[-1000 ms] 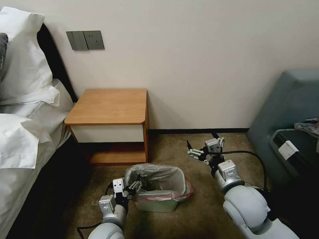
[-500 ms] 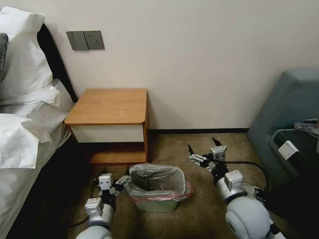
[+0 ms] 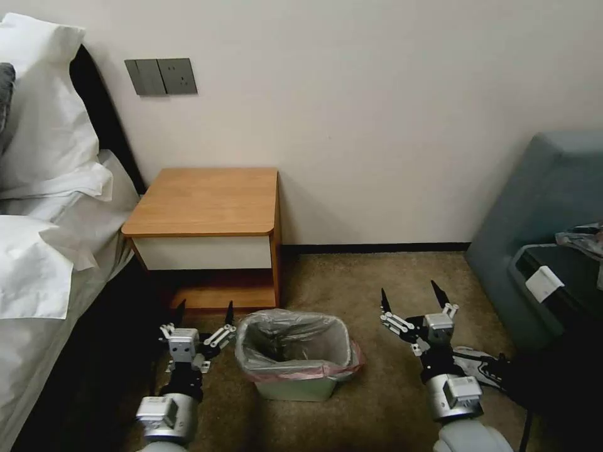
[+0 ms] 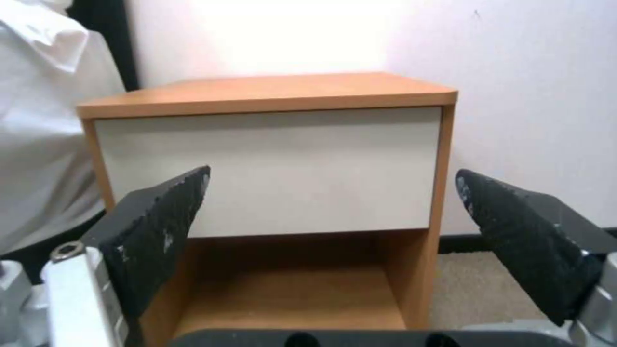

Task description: Pick up the garbage bag from the table and place it over the trash can.

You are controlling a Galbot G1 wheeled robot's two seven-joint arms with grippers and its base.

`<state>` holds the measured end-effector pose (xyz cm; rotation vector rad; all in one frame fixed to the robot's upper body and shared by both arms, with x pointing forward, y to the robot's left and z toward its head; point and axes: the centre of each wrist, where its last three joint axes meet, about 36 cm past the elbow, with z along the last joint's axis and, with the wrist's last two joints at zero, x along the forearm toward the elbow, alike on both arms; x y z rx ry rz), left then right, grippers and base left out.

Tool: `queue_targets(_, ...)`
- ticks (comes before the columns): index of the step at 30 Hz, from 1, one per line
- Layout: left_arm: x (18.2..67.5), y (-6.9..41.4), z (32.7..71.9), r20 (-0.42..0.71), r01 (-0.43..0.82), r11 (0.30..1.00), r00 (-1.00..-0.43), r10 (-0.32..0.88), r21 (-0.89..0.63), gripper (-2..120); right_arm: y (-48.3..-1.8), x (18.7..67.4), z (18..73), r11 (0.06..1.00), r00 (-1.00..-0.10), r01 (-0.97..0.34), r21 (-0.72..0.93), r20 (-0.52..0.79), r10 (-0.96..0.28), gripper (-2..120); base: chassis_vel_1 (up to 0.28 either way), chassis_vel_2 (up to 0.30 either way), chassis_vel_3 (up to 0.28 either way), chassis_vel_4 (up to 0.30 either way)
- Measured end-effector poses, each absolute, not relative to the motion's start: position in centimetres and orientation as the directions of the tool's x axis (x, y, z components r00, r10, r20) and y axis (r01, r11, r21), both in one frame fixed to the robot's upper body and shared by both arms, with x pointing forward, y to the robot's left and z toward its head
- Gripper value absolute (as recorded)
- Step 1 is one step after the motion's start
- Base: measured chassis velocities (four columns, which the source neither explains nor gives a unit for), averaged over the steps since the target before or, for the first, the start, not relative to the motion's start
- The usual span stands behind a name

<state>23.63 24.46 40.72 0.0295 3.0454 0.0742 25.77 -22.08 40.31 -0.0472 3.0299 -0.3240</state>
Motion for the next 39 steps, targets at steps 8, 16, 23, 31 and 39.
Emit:
queue_targets(8, 22.4, 25.7, 40.5, -0.067, -0.021, 0.999, -0.998, -0.017, 0.049, 100, -22.6, 25.1, 40.2, 0.979, -0.996, -0.015, -0.203, -0.078, -0.032, 100, 0.000, 0.000, 0.000, 0.000)
queue_targets(16, 20.8, 25.7, 41.0, -0.033, -0.061, 0.998, -0.998, -0.060, 0.026, 100, -22.9, 22.5, 40.1, 0.982, -0.998, -0.030, -0.185, -0.049, -0.039, 100, 0.000, 0.000, 0.000, 0.000)
queue_targets(23, 20.8, 25.7, 41.0, -0.031, -0.064, 0.998, -0.998, -0.063, 0.026, 100, -22.9, 22.5, 40.1, 0.982, -0.998, -0.030, -0.184, -0.050, -0.040, 100, 0.000, 0.000, 0.000, 0.000)
queue_targets(31, 20.8, 25.7, 41.0, -0.030, -0.063, 0.998, -0.998, -0.062, 0.025, 100, -22.9, 22.5, 40.1, 0.982, -0.998, -0.031, -0.184, -0.050, -0.041, 100, 0.000, 0.000, 0.000, 0.000)
queue_targets(39, 20.8, 25.7, 41.0, -0.030, -0.063, 0.998, -0.998, -0.062, 0.025, 100, -22.9, 22.6, 40.1, 0.982, -0.998, -0.031, -0.184, -0.050, -0.041, 100, 0.000, 0.000, 0.000, 0.000)
